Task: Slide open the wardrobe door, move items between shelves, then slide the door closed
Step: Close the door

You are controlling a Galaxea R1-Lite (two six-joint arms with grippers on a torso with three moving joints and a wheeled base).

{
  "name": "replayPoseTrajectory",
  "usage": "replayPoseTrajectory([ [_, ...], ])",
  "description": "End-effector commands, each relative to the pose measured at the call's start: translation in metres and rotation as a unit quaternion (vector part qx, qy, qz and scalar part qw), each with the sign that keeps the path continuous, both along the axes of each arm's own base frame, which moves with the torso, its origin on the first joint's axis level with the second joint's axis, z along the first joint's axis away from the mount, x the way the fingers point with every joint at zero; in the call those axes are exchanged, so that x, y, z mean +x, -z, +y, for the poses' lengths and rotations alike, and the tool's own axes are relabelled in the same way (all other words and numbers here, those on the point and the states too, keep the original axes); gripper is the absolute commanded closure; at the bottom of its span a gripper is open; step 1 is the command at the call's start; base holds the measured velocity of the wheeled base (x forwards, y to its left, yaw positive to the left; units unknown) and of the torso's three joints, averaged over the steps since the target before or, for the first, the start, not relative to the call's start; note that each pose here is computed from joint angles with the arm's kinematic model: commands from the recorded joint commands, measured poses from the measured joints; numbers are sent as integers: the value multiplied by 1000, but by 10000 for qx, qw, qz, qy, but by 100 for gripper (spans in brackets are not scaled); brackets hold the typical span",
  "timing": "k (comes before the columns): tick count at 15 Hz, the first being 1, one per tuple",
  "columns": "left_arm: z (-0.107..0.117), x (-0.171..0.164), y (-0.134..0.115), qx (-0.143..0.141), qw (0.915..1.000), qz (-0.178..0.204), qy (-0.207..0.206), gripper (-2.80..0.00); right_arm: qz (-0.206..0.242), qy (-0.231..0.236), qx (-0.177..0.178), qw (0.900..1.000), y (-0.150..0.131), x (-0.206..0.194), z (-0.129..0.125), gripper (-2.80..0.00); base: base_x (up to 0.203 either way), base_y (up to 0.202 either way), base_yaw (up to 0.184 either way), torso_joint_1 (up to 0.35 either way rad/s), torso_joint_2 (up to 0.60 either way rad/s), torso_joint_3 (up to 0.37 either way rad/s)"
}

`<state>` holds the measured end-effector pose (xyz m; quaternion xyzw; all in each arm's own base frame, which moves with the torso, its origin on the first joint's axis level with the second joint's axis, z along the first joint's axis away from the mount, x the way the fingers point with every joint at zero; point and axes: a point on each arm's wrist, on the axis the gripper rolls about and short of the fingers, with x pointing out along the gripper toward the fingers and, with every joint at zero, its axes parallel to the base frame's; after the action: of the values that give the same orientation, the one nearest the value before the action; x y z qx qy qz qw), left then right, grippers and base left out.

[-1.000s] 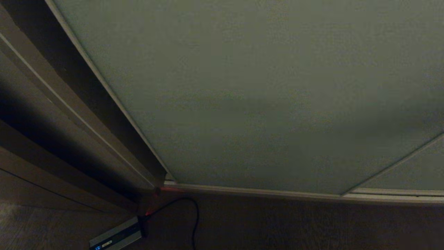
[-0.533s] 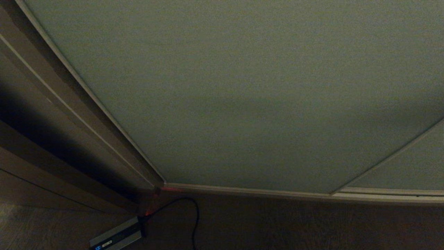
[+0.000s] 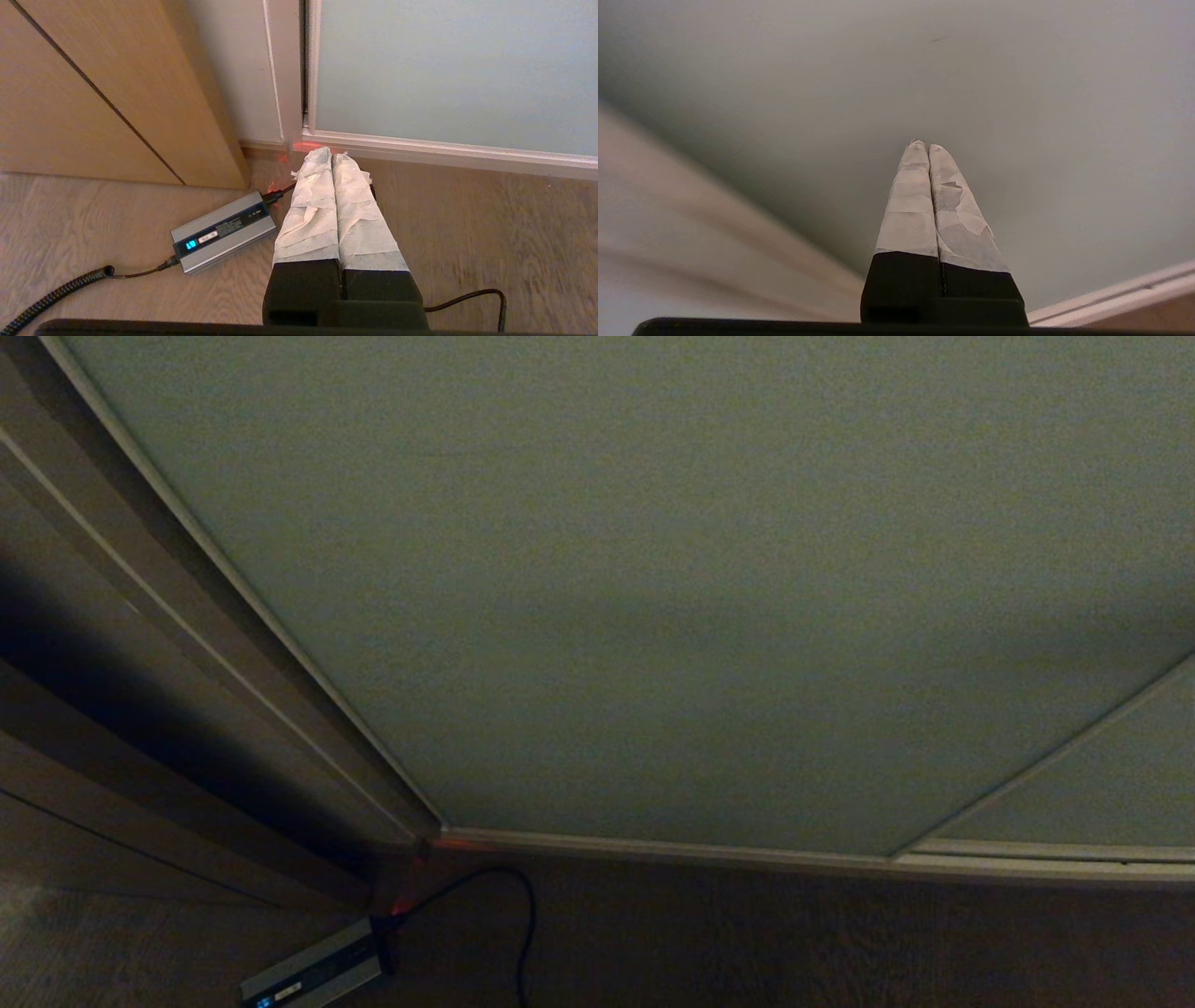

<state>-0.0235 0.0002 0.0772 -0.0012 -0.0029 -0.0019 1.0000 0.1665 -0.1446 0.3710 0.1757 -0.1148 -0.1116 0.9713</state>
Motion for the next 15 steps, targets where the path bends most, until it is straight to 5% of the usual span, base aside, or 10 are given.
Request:
replayPoseTrajectory([
  [1,0,0,0,-3,10000,6,2,0,-47,-129,-32,9999,-2,0,7,0,0,0,0,0,0,0],
  [9,0,0,0,-3,10000,9,0,0,40,-122,-123,9998,4,-2,11,0,0,0,0,0,0,0],
  [15,0,0,0,-11,10000,6,-3,0,364,241,-1131,9926,20,-38,38,0,0,0,0,0,0,0],
])
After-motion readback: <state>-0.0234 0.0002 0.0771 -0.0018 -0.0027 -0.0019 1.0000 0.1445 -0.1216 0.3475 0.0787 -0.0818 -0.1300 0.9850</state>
